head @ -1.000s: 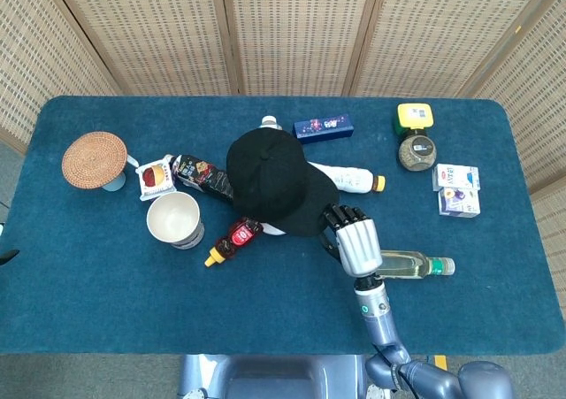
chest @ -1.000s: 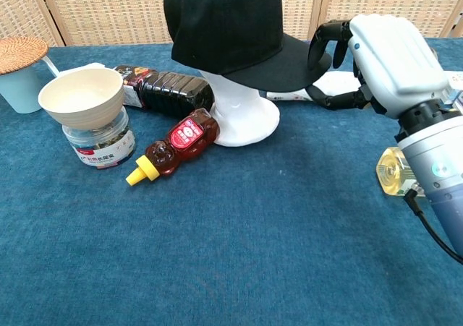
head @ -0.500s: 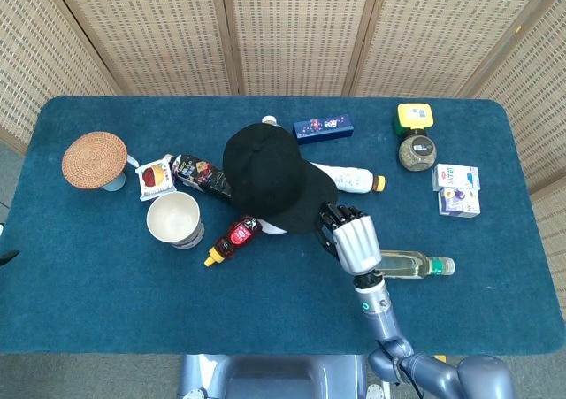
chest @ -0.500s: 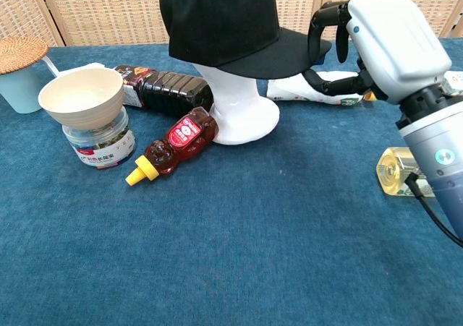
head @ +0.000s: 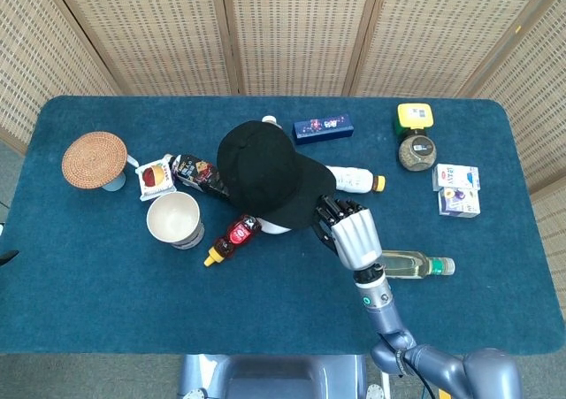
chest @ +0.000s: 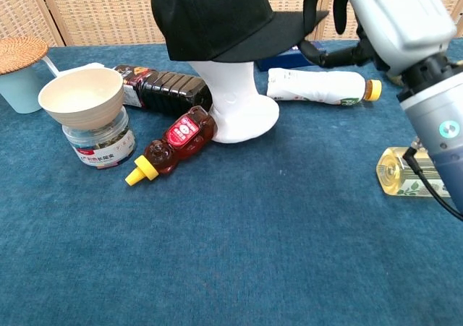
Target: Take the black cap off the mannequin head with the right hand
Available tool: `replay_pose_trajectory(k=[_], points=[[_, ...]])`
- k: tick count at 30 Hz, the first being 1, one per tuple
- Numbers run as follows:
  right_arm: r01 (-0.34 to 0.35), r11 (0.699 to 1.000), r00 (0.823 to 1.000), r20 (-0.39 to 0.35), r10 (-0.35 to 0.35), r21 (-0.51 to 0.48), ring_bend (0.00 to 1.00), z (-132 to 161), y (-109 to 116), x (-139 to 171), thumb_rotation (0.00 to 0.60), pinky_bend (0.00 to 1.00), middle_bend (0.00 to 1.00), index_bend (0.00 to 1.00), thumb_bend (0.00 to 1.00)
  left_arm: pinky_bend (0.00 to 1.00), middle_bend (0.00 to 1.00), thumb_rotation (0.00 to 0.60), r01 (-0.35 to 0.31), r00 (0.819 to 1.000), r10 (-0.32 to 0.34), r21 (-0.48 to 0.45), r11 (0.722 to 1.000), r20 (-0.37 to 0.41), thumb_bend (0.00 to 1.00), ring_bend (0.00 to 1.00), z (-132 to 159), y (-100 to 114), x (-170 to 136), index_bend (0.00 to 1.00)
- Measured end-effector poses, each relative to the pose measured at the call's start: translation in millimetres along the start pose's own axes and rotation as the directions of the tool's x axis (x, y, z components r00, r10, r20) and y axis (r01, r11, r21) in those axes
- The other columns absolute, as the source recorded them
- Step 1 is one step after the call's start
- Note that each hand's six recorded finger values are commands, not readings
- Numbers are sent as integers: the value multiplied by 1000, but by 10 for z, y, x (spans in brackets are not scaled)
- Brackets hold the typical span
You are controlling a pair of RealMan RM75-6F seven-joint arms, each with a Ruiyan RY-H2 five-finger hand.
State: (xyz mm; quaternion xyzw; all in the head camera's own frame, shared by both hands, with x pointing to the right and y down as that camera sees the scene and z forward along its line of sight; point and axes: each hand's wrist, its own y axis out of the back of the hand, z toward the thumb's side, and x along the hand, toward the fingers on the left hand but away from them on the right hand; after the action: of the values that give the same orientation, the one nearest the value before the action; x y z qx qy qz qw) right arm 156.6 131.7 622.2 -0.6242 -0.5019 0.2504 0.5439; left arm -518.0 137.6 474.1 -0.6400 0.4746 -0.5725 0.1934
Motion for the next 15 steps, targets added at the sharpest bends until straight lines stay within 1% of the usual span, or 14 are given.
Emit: replay_pose_trajectory(k=[8, 15], points=[[41, 999, 999, -23, -42, -11, 669, 142, 197, -278, 600, 781, 679, 619, 790, 137, 0, 600, 0, 1000, 0, -4, 1000, 0, 94, 0, 9, 8, -19, 66], [55, 998, 998, -30, -55, -16, 670, 239, 317, -460, 600, 780, 680, 619, 793, 138, 0, 600, 5, 1000, -5, -7, 1000, -1, 93, 0, 7, -1, -19, 65]])
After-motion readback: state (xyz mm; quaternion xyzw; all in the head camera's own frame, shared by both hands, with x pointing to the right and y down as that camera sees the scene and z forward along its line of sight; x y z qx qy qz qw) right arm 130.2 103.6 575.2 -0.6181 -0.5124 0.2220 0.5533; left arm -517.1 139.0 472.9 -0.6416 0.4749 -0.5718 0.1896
